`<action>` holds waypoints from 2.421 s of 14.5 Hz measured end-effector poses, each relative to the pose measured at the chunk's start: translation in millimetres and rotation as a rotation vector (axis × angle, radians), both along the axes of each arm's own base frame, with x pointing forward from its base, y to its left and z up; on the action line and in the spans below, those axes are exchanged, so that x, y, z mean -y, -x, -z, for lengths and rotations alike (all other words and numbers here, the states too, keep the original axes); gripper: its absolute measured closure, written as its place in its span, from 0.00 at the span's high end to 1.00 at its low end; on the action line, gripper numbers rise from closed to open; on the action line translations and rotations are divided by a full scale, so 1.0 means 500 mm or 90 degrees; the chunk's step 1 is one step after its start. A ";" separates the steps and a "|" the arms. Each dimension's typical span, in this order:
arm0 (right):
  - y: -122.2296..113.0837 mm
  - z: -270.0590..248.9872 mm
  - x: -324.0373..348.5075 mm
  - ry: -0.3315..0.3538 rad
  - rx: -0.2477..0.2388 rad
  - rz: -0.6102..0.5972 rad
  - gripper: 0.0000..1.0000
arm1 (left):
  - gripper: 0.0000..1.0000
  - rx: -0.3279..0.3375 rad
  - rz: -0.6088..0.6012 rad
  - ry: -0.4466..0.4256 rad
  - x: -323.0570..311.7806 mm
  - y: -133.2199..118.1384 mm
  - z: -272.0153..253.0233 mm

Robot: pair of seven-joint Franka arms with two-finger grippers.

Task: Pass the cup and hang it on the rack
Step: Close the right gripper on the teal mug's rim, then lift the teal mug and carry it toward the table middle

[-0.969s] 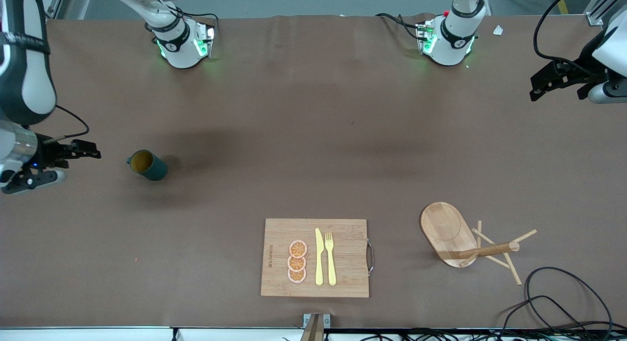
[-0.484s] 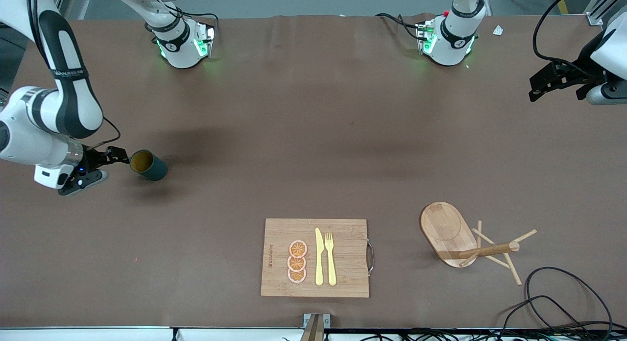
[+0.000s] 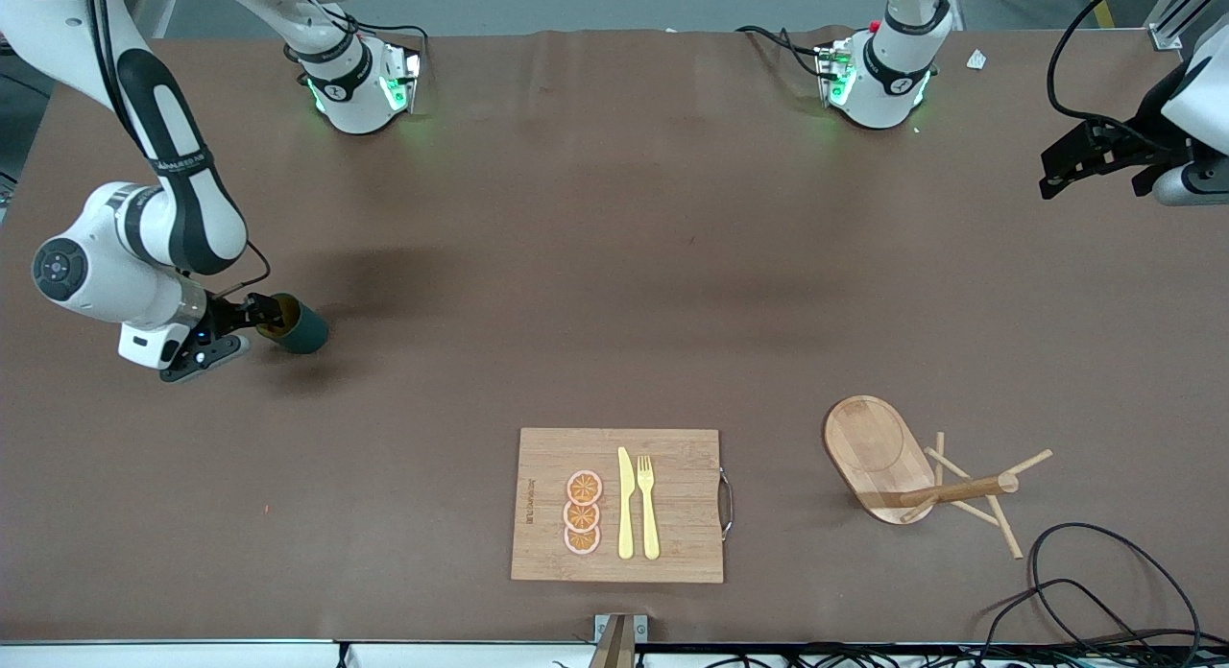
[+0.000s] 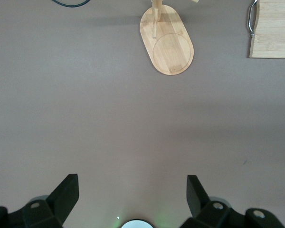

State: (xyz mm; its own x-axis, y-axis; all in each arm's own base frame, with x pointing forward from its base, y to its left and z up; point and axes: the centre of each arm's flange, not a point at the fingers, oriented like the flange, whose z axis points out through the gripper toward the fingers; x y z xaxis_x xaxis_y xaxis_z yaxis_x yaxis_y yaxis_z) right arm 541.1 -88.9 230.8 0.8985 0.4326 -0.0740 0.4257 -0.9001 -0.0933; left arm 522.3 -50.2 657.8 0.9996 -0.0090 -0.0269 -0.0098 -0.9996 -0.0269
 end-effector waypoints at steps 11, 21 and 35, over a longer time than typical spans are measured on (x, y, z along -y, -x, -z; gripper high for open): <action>0.000 0.006 -0.035 -0.022 -0.031 0.023 0.04 | 1.00 0.000 0.001 0.000 -0.003 0.000 0.000; 0.017 -0.091 -0.480 0.033 -0.051 0.197 0.04 | 1.00 -0.003 0.000 0.000 -0.006 -0.004 0.005; 0.214 -0.076 -1.170 0.043 0.003 0.301 0.04 | 1.00 0.024 -0.034 0.018 -0.057 -0.059 0.043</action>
State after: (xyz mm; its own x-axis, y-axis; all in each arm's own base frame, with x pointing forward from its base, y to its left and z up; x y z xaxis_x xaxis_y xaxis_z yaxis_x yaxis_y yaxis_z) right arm 434.2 496.0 268.9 0.9962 -0.0291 -0.0827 -0.0314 -0.9991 -0.0268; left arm 551.7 -21.7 636.4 0.9990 0.0438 0.0103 0.0438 -0.9990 0.0025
